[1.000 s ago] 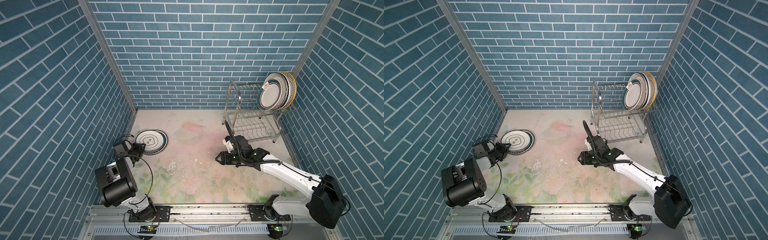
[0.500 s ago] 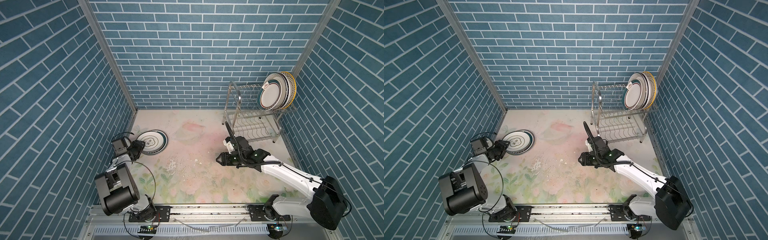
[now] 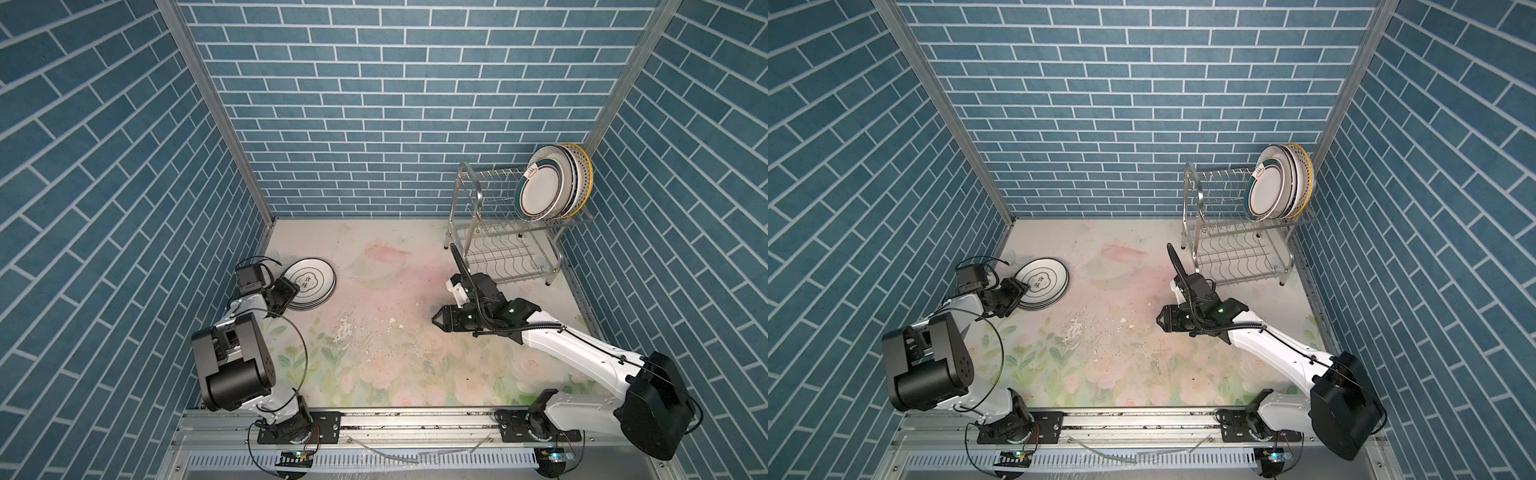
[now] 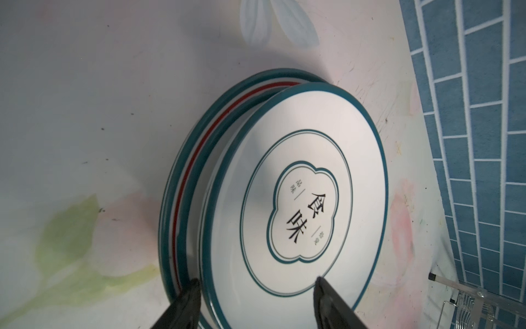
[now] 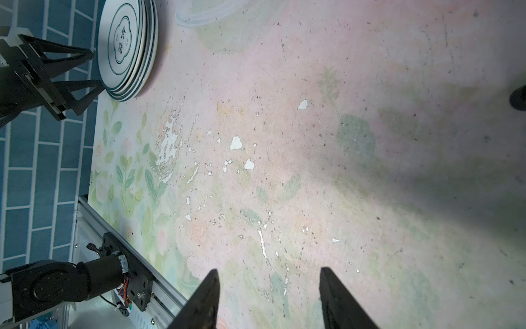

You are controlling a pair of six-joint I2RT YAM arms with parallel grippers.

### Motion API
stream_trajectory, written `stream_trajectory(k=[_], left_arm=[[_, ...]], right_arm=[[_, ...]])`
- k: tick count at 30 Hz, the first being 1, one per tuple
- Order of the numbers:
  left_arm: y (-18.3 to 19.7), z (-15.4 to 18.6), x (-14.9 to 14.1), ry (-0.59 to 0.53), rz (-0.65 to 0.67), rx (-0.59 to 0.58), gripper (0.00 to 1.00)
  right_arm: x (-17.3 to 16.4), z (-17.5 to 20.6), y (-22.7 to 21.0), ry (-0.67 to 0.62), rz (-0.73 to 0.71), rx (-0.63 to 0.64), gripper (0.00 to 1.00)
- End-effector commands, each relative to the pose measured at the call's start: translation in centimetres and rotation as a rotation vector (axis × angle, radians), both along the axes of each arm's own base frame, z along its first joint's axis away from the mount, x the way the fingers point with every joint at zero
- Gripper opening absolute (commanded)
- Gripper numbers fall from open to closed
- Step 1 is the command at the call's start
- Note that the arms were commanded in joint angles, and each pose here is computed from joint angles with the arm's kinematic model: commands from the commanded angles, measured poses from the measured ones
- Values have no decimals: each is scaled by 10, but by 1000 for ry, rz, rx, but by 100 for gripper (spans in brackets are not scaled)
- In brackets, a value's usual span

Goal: Unload the plates from the dish rack
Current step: Place the plate among the plates.

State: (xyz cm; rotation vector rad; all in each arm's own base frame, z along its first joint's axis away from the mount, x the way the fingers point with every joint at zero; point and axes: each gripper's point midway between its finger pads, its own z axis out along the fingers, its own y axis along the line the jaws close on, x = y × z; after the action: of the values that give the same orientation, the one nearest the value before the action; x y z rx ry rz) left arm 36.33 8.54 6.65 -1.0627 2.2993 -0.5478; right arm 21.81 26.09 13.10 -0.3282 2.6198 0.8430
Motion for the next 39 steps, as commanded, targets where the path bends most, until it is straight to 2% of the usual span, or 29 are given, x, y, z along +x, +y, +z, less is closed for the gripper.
stream_trajectory(k=[1,8,12,16,20,23,26,30,34,37,38,39], left_arm=[[2,-8,-13,69,0,27,65],[4,7,-18,47,20,56,66],[7,26,-24,25,35,95,70],[5,45,-32,4,31,120,73],[-12,63,-34,-50,-32,75,74],[-23,79,-35,-126,-55,54,74],[-27,98,-38,-209,-54,66,81],[-42,118,-39,-270,-110,44,82],[-74,139,-40,-304,-232,52,85],[-104,148,-41,-287,-348,67,88],[-115,151,-42,-284,-382,69,98],[-124,153,-42,-278,-409,80,99]], right_arm=[[-3,-2,-2,-27,33,0,57],[-2,-1,-3,-26,31,-5,57],[0,4,-8,-40,21,-31,57],[3,19,-16,-73,2,-62,57],[5,41,-31,-126,-31,-110,57],[6,70,-50,-201,-72,-141,57],[6,111,-73,-291,-119,-177,58],[8,180,-110,-447,-231,-211,58],[9,241,-153,-609,-397,-252,58],[10,282,-181,-719,-512,-278,58],[10,296,-189,-753,-550,-290,58],[11,307,-196,-780,-578,-305,59]])
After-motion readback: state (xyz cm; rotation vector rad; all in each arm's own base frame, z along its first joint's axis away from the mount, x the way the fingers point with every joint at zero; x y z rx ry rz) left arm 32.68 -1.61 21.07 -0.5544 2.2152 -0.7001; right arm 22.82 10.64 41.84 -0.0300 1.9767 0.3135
